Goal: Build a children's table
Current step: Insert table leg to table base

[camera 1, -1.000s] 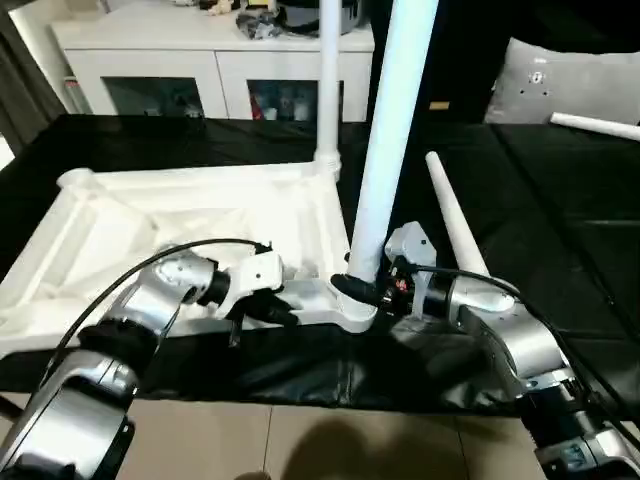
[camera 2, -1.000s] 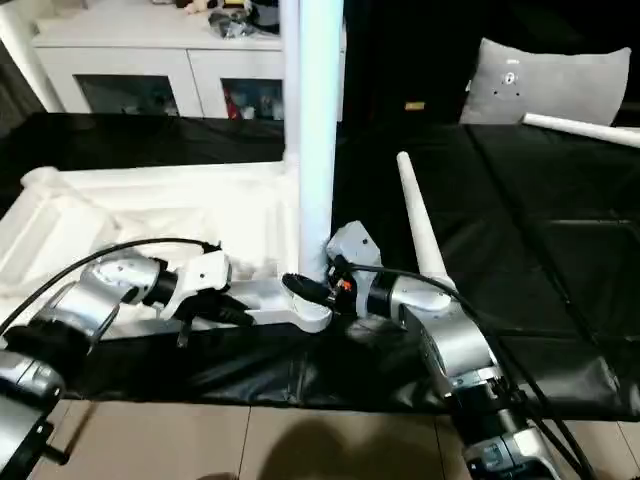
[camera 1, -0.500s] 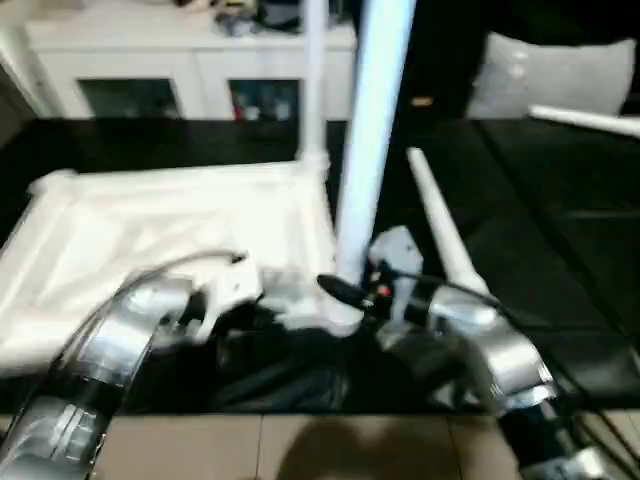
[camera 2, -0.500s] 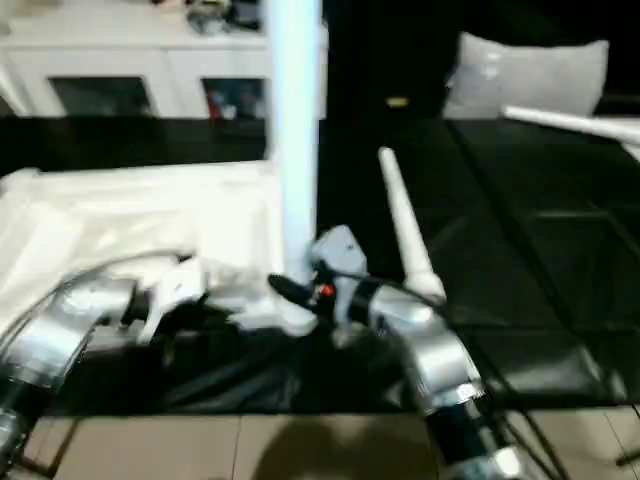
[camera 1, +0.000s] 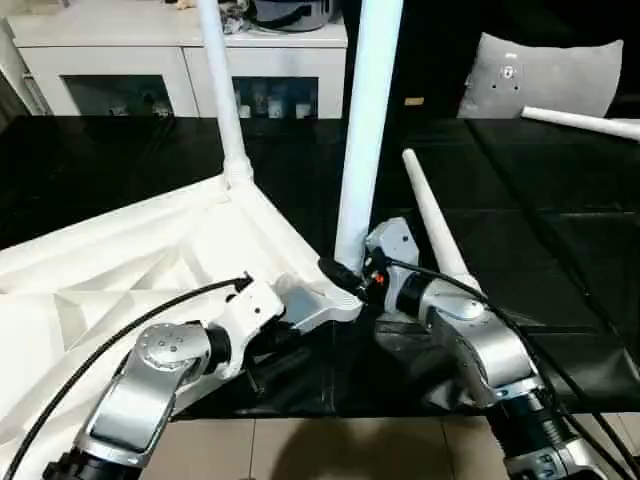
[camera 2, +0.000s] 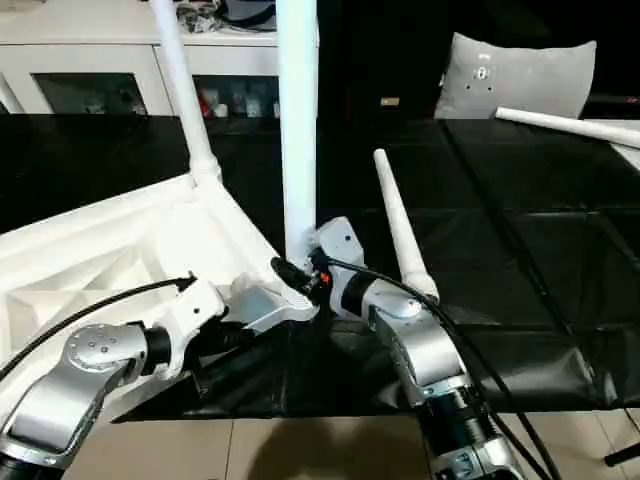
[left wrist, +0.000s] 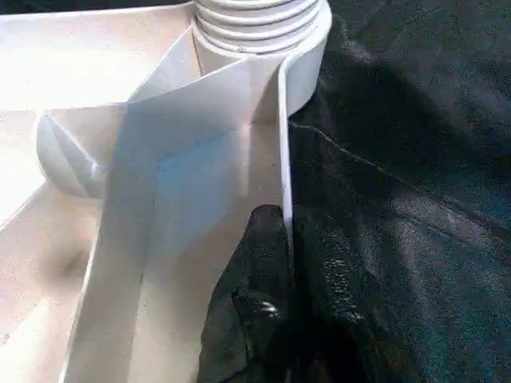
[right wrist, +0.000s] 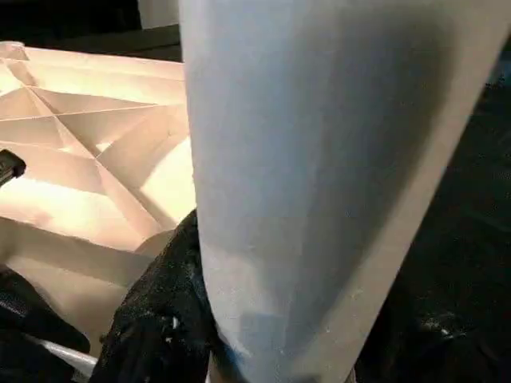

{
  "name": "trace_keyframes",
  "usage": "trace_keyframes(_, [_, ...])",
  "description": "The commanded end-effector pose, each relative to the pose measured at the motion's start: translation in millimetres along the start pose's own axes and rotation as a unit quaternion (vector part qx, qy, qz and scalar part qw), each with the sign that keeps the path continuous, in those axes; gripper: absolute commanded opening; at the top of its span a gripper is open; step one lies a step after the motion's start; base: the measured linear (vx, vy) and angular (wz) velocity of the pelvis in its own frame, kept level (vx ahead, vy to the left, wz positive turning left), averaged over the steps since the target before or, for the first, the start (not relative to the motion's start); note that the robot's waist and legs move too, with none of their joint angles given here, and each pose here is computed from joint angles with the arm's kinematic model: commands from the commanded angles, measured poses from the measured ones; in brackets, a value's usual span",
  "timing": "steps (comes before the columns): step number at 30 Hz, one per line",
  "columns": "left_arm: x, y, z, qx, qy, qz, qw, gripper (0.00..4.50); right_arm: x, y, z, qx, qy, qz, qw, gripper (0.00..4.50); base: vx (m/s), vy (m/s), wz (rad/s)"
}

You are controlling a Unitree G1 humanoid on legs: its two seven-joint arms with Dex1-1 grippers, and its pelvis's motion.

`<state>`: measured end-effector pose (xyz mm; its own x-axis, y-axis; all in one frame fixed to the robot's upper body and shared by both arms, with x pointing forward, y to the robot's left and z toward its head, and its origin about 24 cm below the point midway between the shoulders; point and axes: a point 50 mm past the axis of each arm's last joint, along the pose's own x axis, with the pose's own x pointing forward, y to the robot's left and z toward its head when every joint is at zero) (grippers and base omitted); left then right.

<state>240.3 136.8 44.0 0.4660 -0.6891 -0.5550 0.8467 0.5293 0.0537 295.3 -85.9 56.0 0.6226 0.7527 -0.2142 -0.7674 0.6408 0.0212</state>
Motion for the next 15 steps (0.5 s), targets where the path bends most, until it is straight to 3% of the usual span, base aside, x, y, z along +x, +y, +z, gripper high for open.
trace_keyframes(1, [1.7, -10.1, 21.7, 0.039, -0.03, -0.02, 0.999, 0.0, -5.7, 5.6, -60.8, 0.061, 0.138, -0.014, 0.988, 1.88, 0.0, 0.0, 0.0])
trace_keyframes(15, [1.2, -9.9, 21.2, 0.056, -0.023, -0.028, 0.998, 0.0, 3.9, 5.5, -61.4, 0.087, 0.132, -0.009, 0.987, 1.88, 0.0, 0.0, 0.0])
